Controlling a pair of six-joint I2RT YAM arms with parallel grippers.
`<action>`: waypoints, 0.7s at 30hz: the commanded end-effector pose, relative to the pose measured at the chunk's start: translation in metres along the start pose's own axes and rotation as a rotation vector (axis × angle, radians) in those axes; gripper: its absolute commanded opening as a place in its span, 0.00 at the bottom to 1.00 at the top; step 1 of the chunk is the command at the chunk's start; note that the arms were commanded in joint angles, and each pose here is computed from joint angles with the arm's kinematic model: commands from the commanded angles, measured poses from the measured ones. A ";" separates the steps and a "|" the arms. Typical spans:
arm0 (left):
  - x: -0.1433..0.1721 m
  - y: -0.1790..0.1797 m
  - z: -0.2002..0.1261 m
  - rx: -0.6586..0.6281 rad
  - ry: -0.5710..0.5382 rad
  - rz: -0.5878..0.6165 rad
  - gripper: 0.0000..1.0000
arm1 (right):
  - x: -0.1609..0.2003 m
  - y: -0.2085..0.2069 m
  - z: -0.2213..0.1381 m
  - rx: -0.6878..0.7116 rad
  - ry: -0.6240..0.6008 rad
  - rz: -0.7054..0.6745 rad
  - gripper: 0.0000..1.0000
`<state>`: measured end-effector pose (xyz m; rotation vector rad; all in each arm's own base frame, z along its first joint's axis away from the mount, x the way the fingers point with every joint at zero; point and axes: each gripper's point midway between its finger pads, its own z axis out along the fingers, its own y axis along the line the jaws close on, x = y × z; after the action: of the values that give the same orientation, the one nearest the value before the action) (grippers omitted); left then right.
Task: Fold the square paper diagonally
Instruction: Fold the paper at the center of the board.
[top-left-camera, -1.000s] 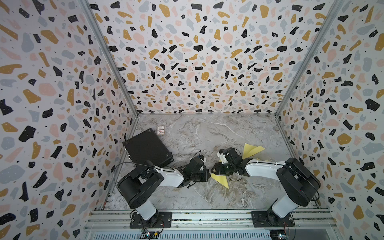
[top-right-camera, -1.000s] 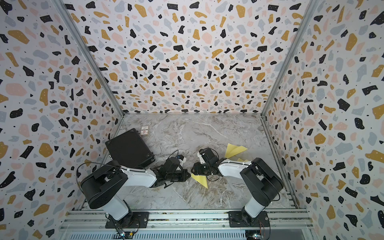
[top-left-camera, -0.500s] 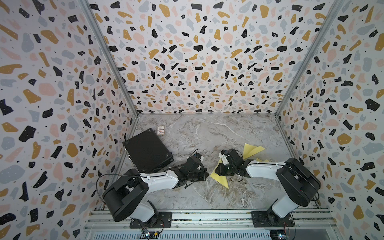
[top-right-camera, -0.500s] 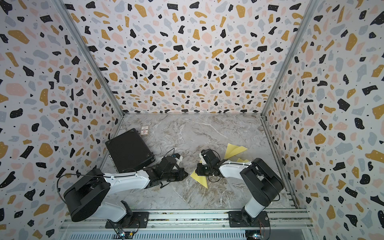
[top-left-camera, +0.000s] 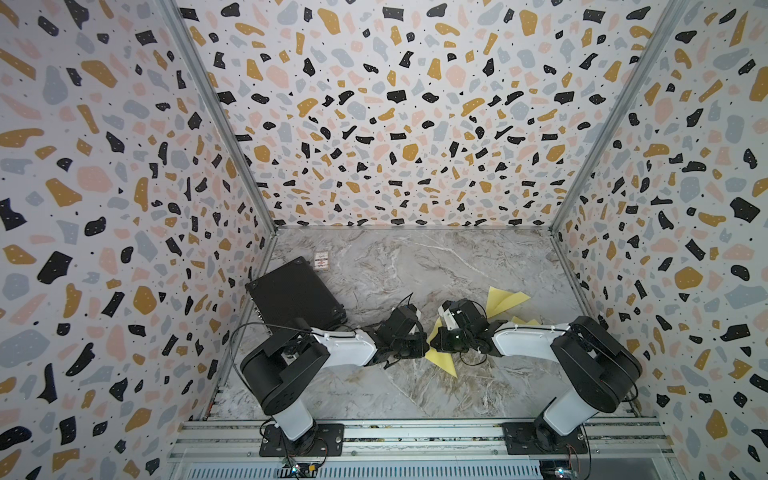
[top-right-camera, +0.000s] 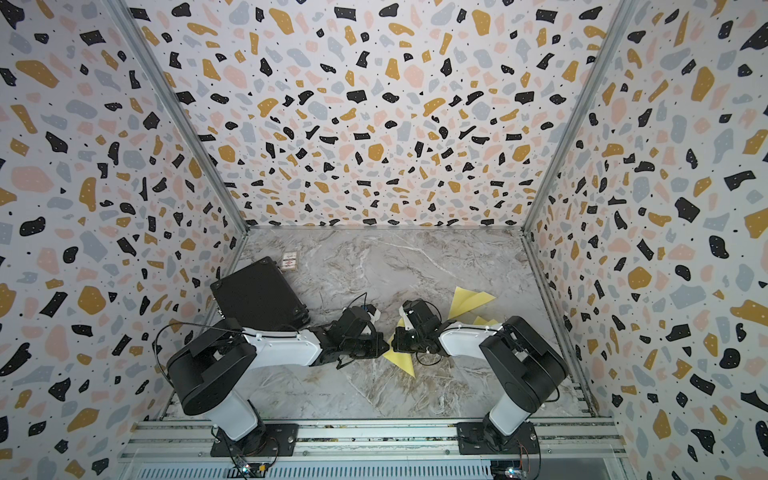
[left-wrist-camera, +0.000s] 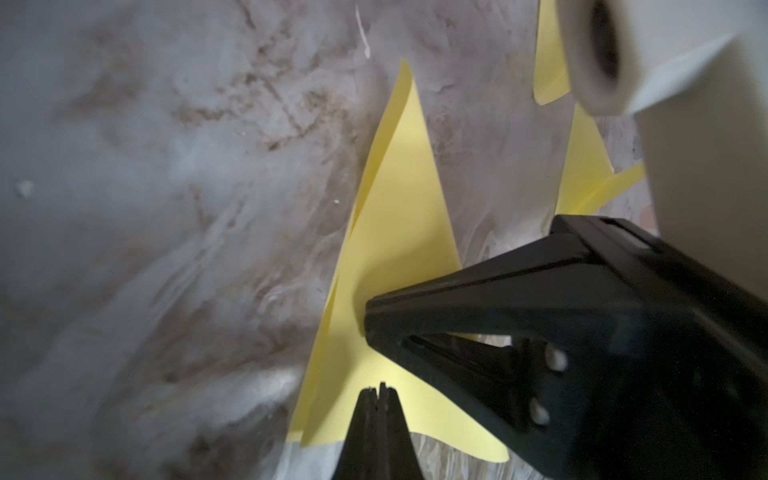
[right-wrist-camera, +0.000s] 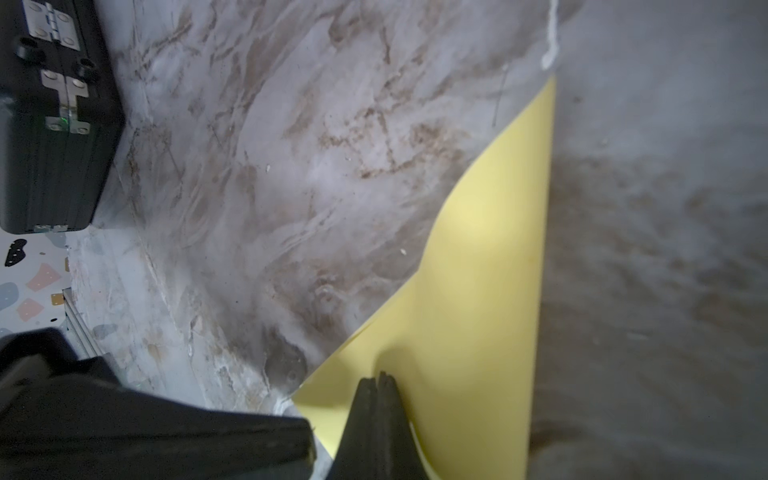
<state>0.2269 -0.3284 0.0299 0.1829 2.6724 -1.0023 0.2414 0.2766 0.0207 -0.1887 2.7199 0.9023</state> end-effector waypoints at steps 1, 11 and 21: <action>0.000 0.005 0.006 -0.018 -0.004 0.017 0.00 | 0.035 -0.030 0.000 0.106 0.106 0.048 0.00; 0.027 0.055 0.008 -0.193 0.038 -0.038 0.00 | 0.020 -0.025 -0.011 0.143 0.070 0.043 0.00; 0.042 0.090 0.012 -0.311 0.057 -0.062 0.00 | 0.012 -0.039 -0.021 0.164 0.051 0.094 0.00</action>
<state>0.2344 -0.3244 0.0166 0.1380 2.6387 -0.9370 0.2421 0.2566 0.0214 -0.1151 2.7890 0.8053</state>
